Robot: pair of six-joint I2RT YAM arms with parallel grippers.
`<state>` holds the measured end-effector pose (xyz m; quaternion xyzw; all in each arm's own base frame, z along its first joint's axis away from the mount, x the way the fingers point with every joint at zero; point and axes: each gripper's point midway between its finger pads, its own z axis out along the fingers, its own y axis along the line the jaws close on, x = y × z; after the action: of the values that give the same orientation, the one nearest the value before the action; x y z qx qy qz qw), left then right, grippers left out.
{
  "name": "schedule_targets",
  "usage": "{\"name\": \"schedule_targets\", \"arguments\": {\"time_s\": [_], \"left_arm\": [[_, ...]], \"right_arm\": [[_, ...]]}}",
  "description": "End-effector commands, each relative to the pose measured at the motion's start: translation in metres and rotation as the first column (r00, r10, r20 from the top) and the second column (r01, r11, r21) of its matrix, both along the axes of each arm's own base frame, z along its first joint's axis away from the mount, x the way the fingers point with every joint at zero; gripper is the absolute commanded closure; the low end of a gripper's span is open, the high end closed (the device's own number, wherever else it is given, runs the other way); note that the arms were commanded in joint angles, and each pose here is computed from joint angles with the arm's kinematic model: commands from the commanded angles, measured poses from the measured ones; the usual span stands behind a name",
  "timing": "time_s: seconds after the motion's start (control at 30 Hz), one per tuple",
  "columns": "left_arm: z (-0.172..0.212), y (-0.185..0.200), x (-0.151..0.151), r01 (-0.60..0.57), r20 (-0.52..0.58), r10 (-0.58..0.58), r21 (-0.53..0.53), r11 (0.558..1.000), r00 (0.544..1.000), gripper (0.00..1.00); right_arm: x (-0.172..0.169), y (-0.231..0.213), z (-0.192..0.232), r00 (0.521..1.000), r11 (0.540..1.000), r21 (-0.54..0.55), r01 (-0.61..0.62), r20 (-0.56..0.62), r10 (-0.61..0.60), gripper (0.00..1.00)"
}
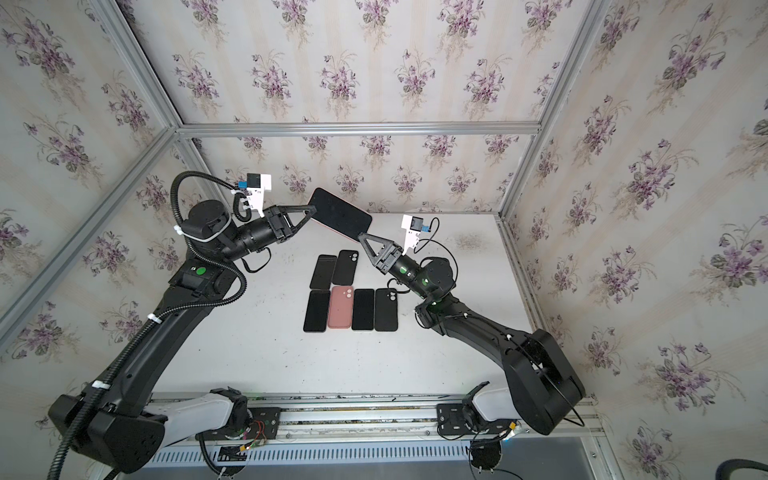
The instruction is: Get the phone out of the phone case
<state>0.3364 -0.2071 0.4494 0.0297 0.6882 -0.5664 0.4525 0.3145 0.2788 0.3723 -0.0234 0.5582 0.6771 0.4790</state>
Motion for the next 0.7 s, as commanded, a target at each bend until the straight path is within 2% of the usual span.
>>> {"name": "schedule_targets", "arguments": {"time_s": [0.0,0.17,0.4,0.67], "left_arm": [[0.020,0.002,-0.002,-0.005,0.079,0.007,-0.024,1.000,0.997,1.00],[0.019,0.002,0.000,-0.012,0.076,0.014,-0.026,1.000,0.997,1.00],[0.011,-0.001,0.011,-0.014,0.047,0.015,-0.028,1.000,0.999,1.00],[0.011,0.000,0.013,-0.018,0.046,0.019,-0.031,0.999,0.999,1.00]], "right_arm": [[-0.007,0.000,0.011,0.999,0.999,0.045,-0.026,0.041,0.024,0.69],[-0.007,0.001,0.011,0.999,0.998,0.050,-0.034,0.039,0.032,0.69],[-0.008,0.002,0.011,0.998,0.997,0.062,-0.040,0.048,0.038,0.62],[-0.008,0.003,0.010,0.998,0.996,0.075,-0.047,0.042,0.044,0.67]]}}
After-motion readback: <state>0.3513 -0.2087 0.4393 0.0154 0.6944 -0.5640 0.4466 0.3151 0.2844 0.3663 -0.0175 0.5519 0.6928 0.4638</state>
